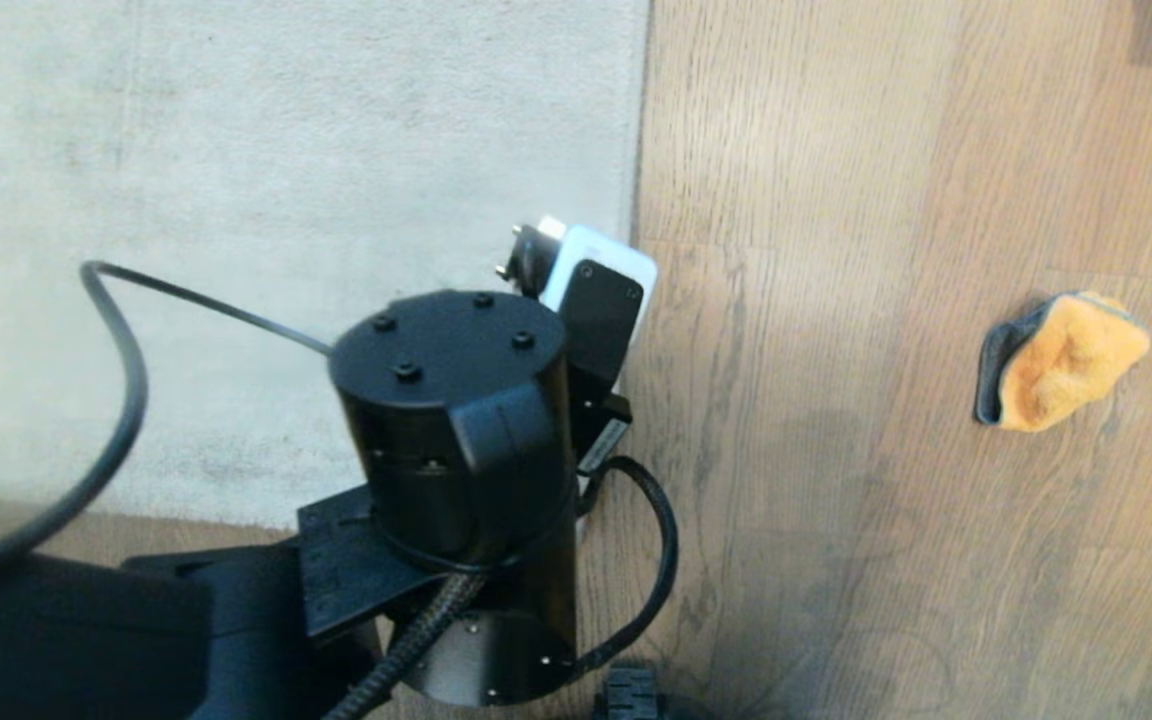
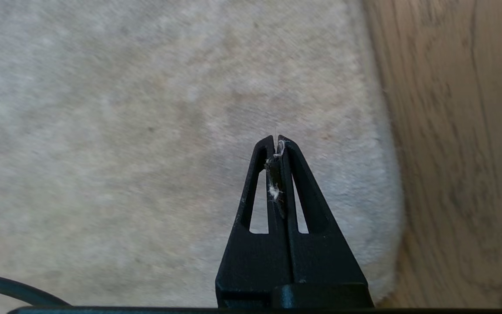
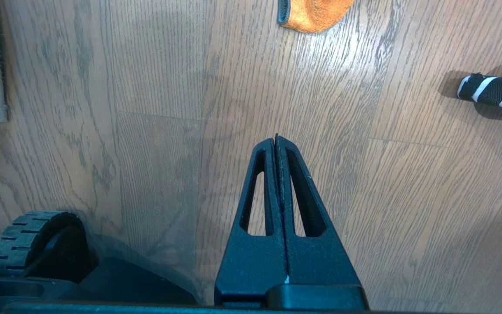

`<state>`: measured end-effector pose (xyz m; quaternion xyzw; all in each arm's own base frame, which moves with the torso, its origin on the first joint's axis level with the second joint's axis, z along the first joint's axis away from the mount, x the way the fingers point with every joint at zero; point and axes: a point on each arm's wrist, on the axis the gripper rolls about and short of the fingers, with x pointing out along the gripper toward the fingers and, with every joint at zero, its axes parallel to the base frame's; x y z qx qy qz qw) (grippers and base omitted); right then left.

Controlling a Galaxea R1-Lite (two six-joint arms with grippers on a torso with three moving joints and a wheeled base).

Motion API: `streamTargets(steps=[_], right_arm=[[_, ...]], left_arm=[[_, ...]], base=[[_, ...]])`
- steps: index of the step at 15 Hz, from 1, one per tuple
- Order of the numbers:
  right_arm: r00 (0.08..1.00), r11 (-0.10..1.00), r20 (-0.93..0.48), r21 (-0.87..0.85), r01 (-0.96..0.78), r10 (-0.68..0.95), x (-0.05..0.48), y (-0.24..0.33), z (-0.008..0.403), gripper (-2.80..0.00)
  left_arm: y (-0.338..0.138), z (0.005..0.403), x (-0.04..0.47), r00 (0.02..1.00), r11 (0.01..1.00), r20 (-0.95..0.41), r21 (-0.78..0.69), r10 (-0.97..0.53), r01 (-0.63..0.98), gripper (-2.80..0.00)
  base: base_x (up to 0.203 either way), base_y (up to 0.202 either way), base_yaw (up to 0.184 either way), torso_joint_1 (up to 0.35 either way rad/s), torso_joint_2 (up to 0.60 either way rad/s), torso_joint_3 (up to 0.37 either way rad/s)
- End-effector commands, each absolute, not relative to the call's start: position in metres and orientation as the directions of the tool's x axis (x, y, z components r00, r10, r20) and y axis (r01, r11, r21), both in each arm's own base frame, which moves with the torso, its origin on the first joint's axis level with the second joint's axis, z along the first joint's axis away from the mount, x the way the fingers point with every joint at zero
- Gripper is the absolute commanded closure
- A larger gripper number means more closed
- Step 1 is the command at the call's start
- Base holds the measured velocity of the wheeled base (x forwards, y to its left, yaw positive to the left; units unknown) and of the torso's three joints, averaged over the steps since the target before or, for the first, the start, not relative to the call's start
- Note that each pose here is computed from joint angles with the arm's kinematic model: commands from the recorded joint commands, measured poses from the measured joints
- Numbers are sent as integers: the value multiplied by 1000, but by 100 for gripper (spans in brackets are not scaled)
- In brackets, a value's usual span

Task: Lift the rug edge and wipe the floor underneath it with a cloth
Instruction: Lay down the carpet

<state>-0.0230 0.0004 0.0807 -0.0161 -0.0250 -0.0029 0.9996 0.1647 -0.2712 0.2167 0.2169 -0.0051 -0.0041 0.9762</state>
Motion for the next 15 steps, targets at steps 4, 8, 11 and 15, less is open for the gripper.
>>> streamTargets(steps=[4, 8, 11, 15], right_arm=[[999, 999, 49, -32, 6, -5, -23, 0, 81, 0], [999, 999, 49, -32, 6, -5, -23, 0, 81, 0], [999, 999, 49, -32, 6, -5, -23, 0, 81, 0], [999, 999, 49, -32, 6, -5, -23, 0, 81, 0]], left_arm=[[-281, 175, 173, 997, 884, -77, 464, -20, 53, 0], [-268, 156, 170, 953, 834, -282, 496, -111, 243, 0], [-249, 150, 157, 869, 824, -470, 424, -156, 377, 0], [-225, 146, 153, 788, 798, -602, 406, -133, 445, 0]], base=[[0, 0, 0, 0, 0, 0], [0, 0, 0, 0, 0, 0], [0, 0, 0, 0, 0, 0], [0, 0, 0, 0, 0, 0]])
